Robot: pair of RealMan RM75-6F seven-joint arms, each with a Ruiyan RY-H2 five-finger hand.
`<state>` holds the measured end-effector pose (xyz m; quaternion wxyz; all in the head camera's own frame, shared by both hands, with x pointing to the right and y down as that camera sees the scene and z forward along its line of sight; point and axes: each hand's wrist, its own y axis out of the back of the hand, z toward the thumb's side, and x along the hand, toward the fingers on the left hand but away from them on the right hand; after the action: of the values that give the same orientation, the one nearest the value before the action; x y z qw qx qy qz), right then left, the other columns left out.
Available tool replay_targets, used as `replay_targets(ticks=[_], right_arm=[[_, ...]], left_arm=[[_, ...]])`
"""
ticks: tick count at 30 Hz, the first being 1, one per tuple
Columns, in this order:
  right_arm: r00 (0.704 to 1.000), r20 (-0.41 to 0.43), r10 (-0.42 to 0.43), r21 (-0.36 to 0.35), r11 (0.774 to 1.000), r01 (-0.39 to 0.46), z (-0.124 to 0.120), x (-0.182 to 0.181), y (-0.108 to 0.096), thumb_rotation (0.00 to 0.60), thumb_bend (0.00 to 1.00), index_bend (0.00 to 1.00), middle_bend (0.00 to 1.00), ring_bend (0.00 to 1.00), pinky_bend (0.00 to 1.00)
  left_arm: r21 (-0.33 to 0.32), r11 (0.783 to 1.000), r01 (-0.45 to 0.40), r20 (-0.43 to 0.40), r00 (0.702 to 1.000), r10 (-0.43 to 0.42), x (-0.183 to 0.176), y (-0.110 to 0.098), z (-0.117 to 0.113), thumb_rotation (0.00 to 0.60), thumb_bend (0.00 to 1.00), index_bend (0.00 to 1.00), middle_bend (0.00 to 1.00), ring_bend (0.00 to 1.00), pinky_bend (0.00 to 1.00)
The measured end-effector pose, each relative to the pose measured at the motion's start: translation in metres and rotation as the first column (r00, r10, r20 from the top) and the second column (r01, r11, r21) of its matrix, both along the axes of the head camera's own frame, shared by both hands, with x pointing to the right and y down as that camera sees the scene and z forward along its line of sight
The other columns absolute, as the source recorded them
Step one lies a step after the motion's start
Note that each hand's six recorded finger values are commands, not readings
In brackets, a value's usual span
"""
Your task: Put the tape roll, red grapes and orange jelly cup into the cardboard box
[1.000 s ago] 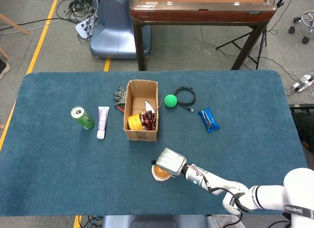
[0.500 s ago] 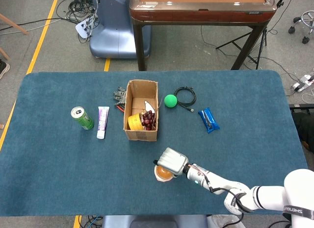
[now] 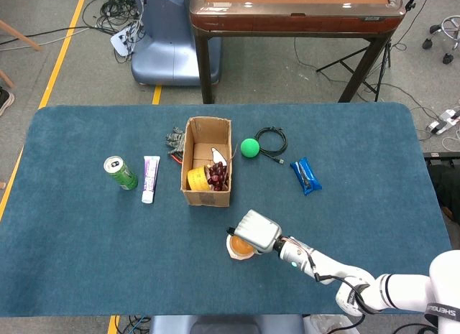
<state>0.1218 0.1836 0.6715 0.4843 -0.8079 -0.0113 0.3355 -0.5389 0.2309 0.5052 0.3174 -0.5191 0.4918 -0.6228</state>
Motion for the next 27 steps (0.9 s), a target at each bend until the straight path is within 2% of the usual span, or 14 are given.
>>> replay_targets(ticks=[14,21,27], right_arm=[[0.979,0.172,0.109,0.133,0.982,-0.133,-0.062,-0.015,-0.057,0.600,0.05,0.54,1.00,0.97,0.97],[0.952,0.245,0.182,0.222,0.945,-0.238,-0.088,-0.018,-0.089,0.600,0.06,0.54,1.00,0.98,0.98],[0.945,0.249,0.213,0.302,0.910,-0.285,-0.092,-0.019,-0.112,0.600,0.06,0.54,1.00,0.98,0.98]], left_arm=[[-0.002,1.000,0.002,0.001,1.000,-0.002,0.000,0.000,0.000,0.600,0.33,0.43,0.44,0.34,0.53],[-0.004,1.000,0.006,-0.002,1.000,-0.006,-0.001,0.000,0.001,0.600,0.33,0.43,0.44,0.34,0.53],[0.008,1.000,0.007,-0.003,1.000,-0.007,-0.001,-0.001,-0.002,0.600,0.33,0.43,0.44,0.34,0.53]])
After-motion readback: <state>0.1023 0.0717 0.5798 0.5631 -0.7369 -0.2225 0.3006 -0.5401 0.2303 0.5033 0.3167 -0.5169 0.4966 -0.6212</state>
